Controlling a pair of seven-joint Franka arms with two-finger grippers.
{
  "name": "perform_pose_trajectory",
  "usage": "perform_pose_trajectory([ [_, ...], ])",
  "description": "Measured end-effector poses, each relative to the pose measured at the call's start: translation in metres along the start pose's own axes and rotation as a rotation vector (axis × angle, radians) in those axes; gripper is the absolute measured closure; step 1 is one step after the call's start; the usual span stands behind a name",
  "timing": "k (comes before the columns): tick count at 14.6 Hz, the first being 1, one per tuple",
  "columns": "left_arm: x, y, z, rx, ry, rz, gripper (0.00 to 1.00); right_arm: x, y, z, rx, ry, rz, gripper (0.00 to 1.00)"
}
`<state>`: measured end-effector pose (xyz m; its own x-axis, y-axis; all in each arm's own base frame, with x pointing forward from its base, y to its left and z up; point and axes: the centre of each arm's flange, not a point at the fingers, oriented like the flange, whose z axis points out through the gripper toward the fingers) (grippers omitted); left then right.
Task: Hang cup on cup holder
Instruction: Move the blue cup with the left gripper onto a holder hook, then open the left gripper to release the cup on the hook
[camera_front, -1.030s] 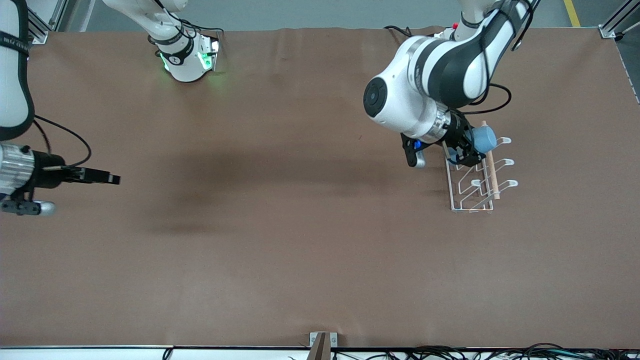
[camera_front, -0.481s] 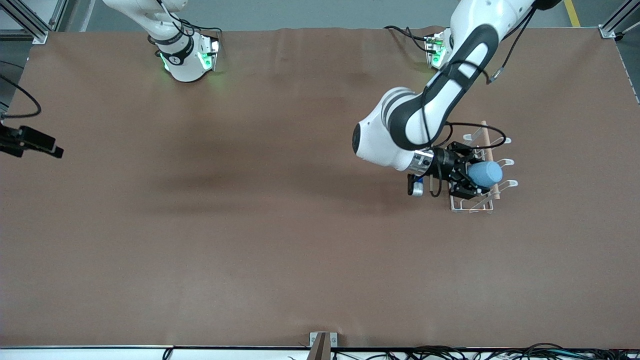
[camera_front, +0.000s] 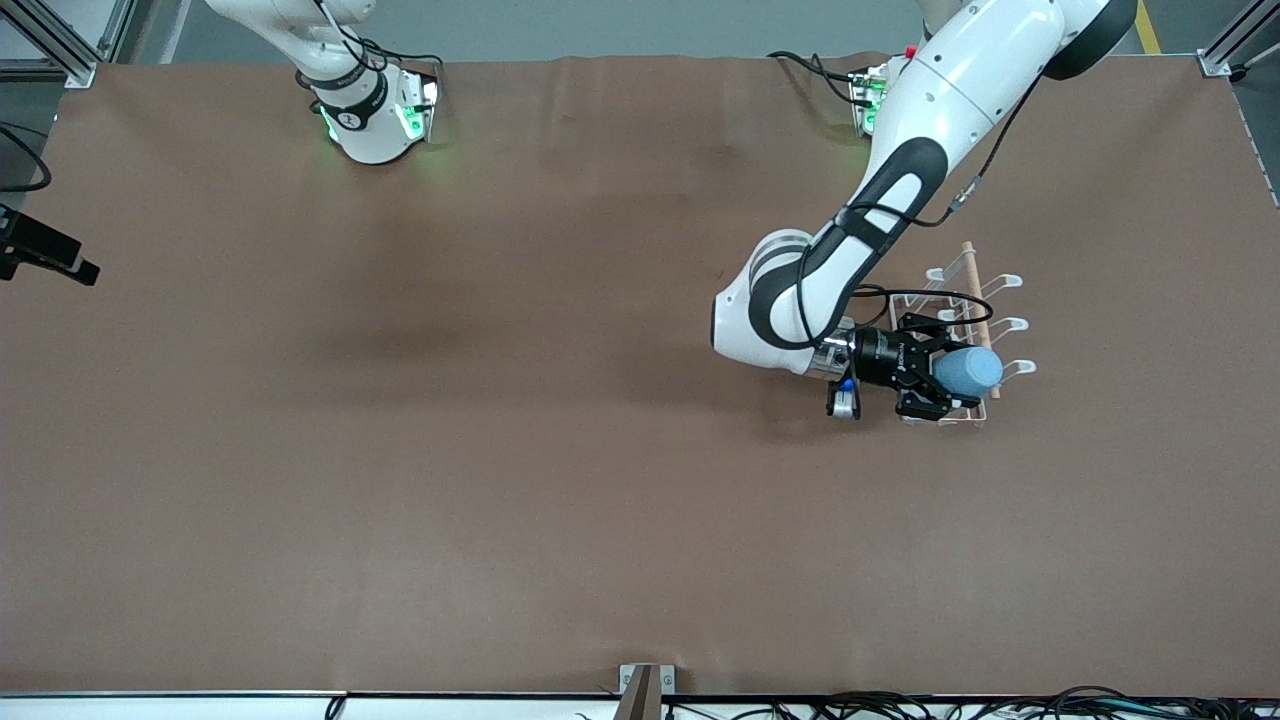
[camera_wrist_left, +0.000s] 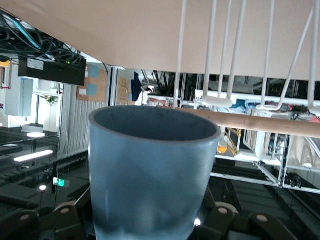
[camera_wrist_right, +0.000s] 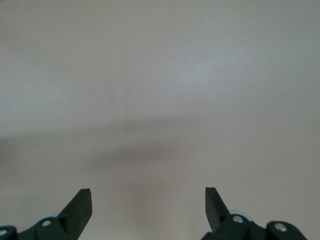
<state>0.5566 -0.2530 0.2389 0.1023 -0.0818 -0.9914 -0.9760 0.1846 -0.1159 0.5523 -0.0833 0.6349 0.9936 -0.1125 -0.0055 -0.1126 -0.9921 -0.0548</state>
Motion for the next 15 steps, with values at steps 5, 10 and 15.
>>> perform_pose_trajectory([
  [5, 0.026, 0.024, 0.007, -0.016, -0.097, 0.049, 0.22, 0.000, 0.003, -0.007, -0.041, 0.018, 0.001, 0.00],
  [10, 0.048, 0.047, 0.004, 0.000, -0.138, 0.069, 0.22, 0.000, 0.000, -0.007, -0.040, 0.014, -0.006, 0.00],
  [15, 0.042, 0.043, 0.006, -0.019, -0.141, 0.049, 0.07, 0.000, -0.003, -0.005, -0.040, 0.006, -0.010, 0.00],
])
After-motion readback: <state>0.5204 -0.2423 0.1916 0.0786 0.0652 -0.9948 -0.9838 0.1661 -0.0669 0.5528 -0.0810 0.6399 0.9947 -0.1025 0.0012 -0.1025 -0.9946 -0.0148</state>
